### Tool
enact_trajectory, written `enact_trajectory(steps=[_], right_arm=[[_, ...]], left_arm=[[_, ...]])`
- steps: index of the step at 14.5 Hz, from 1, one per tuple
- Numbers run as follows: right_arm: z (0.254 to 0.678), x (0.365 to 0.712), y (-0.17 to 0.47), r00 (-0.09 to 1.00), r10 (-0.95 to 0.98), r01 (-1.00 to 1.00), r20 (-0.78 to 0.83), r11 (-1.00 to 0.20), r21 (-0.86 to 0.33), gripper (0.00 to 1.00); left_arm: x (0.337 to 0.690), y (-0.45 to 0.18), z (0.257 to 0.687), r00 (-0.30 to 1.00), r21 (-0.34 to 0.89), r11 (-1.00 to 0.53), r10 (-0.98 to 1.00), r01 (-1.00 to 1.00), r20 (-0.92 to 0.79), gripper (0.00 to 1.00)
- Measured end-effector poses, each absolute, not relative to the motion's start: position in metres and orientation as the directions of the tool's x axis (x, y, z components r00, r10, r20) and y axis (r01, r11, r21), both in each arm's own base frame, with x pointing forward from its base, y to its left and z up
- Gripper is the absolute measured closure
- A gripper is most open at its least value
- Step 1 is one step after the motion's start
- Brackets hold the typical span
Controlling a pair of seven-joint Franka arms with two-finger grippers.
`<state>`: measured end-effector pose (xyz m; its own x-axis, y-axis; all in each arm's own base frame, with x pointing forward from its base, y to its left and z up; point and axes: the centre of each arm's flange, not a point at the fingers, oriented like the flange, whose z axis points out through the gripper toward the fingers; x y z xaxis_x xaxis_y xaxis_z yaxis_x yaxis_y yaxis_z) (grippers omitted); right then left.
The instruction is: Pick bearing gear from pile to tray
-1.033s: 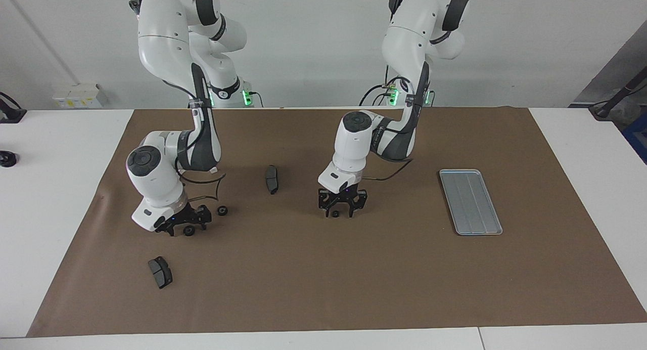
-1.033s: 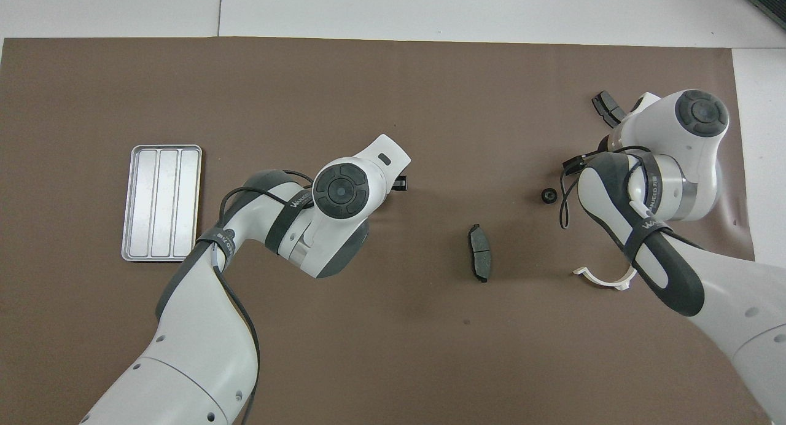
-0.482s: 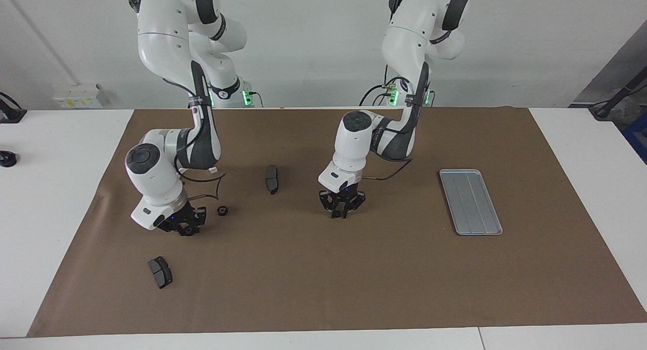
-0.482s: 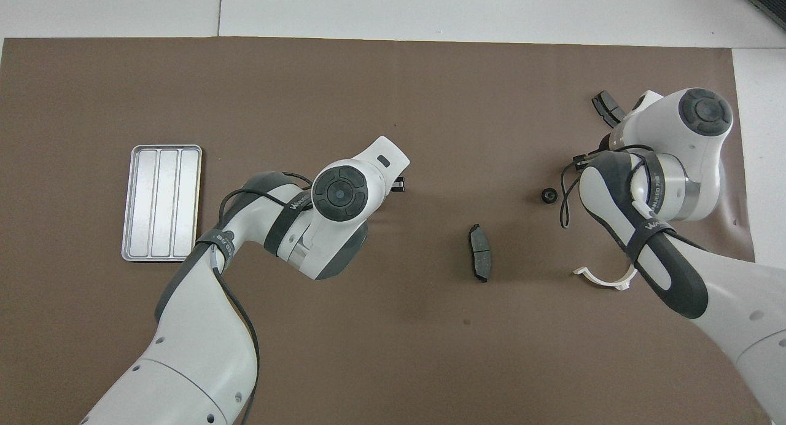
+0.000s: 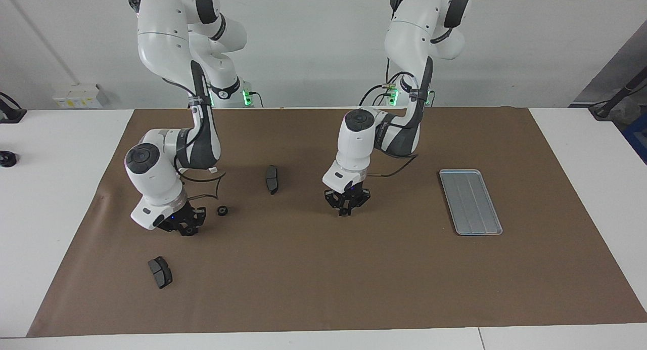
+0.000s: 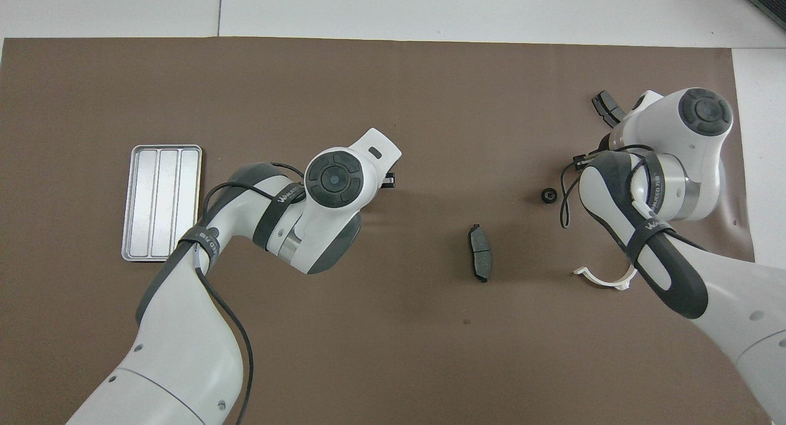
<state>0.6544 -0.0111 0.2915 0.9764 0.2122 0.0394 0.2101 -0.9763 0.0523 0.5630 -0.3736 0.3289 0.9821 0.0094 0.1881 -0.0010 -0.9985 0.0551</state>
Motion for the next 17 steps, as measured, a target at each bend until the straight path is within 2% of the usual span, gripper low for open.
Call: enact_trajectory(steps=[4,7,10,13,17], right_arm=[[0.324,0.660,0.010,0.981,0.177,0.174,0.083,-0.984,0.048,0.65],[0.371,0.655,0.085,0.991,0.087,0.085,0.106,-0.996,0.021,0.65],[0.392,0.645,0.168,0.991,-0.009,-0.007,0.135,-1.000,-0.012,0.65],[0.392,0.632,0.241,0.985,-0.103,-0.098,0.141,-0.994,-0.043,0.65],[0.343,0.616,0.352,0.972,-0.178,-0.168,0.152,-0.983,-0.076,0.65]], left_arm=[[0.589,-0.288,0.378,0.978,0.038,-0.997,0.080,0.074,0.191,0.76],[0.609,-0.210,0.387,0.975,0.021,-0.995,0.102,0.099,0.196,0.76],[0.626,-0.152,0.386,0.970,0.013,-0.994,0.106,0.105,0.217,0.76],[0.631,-0.102,0.369,0.957,0.016,-0.996,0.092,0.091,0.276,0.76],[0.624,-0.062,0.343,0.960,-0.008,-0.999,0.048,0.053,0.277,0.76]])
